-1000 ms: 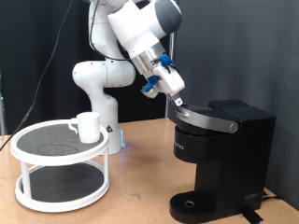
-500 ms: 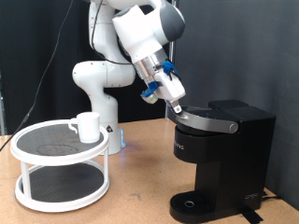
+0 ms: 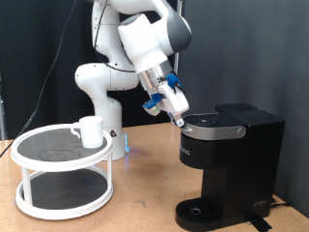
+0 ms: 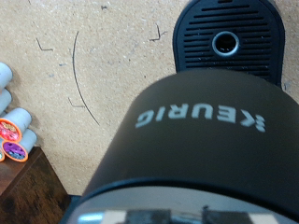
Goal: Make a cup of coffee with the keurig machine
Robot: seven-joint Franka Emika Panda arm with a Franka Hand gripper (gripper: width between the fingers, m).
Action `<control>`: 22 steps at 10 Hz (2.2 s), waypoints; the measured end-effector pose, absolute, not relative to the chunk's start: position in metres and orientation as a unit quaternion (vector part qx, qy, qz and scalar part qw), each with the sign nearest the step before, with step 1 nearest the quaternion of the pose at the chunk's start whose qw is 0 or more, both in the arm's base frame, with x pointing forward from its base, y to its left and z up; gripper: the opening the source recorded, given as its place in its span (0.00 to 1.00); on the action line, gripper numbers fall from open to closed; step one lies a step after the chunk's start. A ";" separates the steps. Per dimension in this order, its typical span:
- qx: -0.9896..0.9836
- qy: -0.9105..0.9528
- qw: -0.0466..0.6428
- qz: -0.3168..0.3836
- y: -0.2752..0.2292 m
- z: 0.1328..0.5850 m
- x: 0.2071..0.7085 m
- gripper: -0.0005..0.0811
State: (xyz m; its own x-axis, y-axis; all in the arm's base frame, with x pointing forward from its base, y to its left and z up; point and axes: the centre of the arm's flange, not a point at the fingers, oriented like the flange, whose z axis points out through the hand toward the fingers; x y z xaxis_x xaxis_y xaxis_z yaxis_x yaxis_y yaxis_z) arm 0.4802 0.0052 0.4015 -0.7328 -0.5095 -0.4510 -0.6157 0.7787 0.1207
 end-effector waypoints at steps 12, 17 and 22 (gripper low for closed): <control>-0.325 0.899 0.229 0.185 -0.019 0.403 0.466 0.01; -0.339 0.881 0.232 0.236 -0.028 0.414 0.453 0.01; -0.232 0.891 0.305 0.244 -0.077 0.397 0.411 0.01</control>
